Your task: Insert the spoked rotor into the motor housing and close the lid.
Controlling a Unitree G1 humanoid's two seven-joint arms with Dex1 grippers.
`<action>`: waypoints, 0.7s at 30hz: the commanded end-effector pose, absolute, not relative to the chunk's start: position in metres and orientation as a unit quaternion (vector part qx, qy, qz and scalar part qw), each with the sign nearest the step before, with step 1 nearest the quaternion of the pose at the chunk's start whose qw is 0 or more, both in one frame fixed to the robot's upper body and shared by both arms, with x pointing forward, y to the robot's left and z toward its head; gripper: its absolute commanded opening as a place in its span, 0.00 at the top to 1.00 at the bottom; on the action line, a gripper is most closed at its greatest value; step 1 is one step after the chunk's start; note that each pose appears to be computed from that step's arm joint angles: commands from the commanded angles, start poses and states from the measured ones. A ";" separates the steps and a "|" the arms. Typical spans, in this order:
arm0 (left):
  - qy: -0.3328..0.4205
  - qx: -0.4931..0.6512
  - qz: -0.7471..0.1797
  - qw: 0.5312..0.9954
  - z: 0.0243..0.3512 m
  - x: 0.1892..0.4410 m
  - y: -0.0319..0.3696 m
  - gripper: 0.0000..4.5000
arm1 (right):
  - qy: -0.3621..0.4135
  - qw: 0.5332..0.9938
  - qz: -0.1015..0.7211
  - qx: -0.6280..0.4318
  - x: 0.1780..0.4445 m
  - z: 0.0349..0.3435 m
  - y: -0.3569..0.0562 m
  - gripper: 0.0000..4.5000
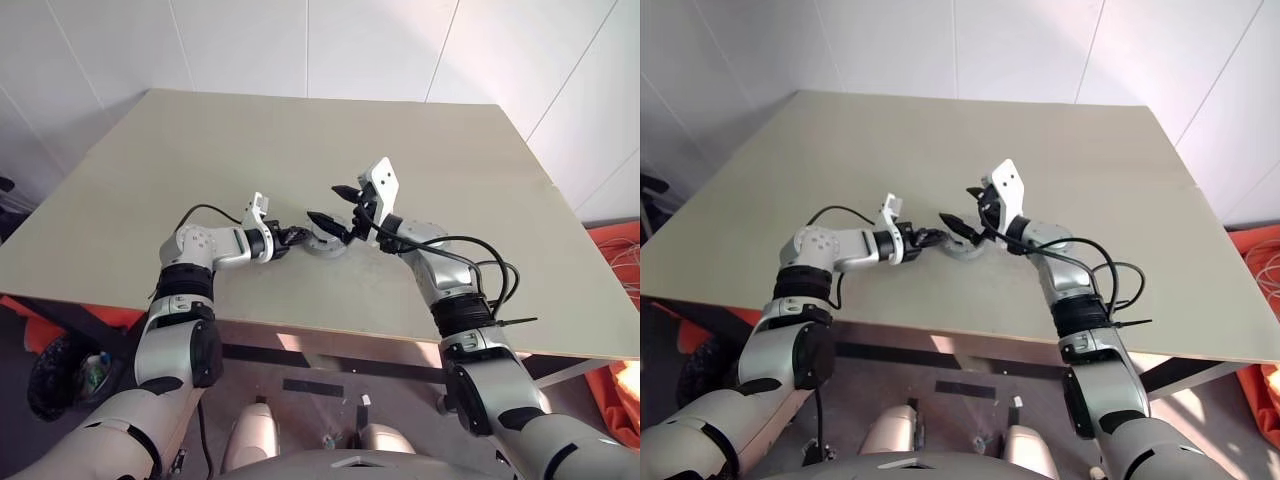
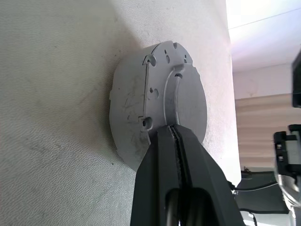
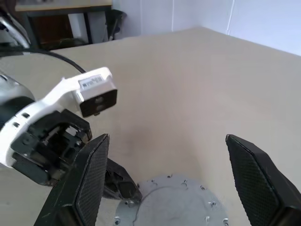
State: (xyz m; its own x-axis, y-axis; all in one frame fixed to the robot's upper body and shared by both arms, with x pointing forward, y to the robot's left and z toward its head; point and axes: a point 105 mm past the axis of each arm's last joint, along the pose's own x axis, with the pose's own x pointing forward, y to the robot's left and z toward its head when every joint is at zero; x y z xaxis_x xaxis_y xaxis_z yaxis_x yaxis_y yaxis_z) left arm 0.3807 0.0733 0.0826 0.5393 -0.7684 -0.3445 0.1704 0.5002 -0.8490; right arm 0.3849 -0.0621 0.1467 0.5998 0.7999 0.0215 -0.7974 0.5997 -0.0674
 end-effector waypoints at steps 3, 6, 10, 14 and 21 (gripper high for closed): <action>0.370 -0.396 -0.302 0.784 0.085 0.381 0.072 1.00 | -0.010 0.918 0.397 0.025 0.396 0.185 -0.089 0.01; 0.371 -0.395 -0.301 0.785 0.084 0.381 0.072 1.00 | 0.086 0.922 0.361 0.110 0.399 0.178 -0.111 0.01; 0.371 -0.394 -0.300 0.785 0.082 0.380 0.071 1.00 | 0.181 0.893 0.356 0.209 0.388 0.167 -0.121 0.01; 0.369 -0.392 -0.302 0.787 0.081 0.380 0.069 1.00 | 0.267 0.858 0.361 0.248 0.368 0.144 -0.119 0.01; 0.364 -0.390 -0.301 0.791 0.081 0.379 0.070 1.00 | 0.321 0.851 0.326 0.257 0.366 0.119 -0.113 0.01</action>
